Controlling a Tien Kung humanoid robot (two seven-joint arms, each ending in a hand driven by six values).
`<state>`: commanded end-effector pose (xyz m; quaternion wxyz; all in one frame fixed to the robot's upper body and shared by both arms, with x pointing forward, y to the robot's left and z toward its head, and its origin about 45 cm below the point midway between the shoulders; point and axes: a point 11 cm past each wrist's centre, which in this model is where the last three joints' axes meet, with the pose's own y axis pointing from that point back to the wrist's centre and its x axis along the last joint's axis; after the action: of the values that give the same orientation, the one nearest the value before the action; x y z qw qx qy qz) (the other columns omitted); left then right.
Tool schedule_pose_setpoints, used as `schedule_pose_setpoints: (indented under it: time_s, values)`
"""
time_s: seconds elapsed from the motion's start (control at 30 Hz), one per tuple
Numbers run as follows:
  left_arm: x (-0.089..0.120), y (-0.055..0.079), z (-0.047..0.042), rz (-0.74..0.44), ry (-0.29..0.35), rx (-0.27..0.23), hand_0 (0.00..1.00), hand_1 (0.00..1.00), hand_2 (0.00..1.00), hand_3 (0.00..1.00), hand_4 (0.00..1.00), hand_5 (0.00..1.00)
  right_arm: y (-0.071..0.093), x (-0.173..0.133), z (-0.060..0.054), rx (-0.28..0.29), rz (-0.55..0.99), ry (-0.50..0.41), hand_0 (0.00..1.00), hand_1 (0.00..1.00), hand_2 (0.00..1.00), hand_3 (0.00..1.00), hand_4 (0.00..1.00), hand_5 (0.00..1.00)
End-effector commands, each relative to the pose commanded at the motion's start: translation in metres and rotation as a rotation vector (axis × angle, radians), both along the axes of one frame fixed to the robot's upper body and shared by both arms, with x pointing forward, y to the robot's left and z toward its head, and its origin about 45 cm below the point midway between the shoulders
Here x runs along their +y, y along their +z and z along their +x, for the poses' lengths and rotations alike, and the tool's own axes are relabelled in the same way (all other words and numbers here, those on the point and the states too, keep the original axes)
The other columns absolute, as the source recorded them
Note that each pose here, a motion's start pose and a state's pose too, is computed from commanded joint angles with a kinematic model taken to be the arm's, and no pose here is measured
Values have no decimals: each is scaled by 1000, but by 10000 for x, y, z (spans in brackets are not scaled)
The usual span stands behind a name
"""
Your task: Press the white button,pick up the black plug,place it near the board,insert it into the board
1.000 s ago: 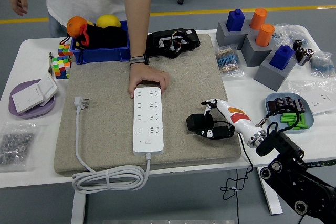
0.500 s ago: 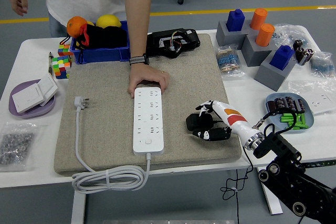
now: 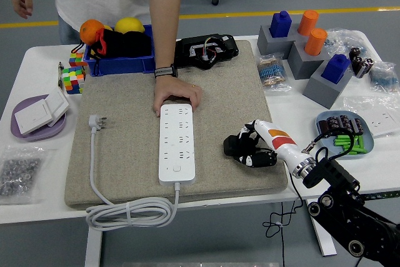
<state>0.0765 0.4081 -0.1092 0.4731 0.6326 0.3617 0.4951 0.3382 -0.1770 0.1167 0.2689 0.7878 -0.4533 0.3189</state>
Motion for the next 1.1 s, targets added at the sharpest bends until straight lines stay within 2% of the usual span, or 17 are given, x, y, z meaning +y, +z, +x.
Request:
schedule_pose_setpoints:
  time_s: [0.07,0.23,0.63,0.77,0.93,1.1]
  values:
    - [-4,-2,-5,-1,1,1,824,790,745,791,576,479,24,15,-3,-5,10,5,294,385,389,510,796,2]
    - [-4,-3,-10,-1,3,1,824,790,745,791,576,479,133,88,-1,-24,36,24,294,385,389,510,796,2]
    - [-3,0,4,-1,9,-4,824,790,745,791,575,478,591,556,11,-88,72,157,287,363,371,512,791,2]
    - [6,3,9,0,11,-5,824,790,745,791,575,478,608,668,31,-78,43,188,283,364,370,512,794,2]
    - [17,7,7,2,18,-6,824,790,745,791,575,478,520,850,67,-42,-58,242,283,363,369,512,797,2]
    - [26,11,15,3,17,-8,824,789,745,791,575,478,476,968,76,-35,-115,271,283,362,367,511,798,2]
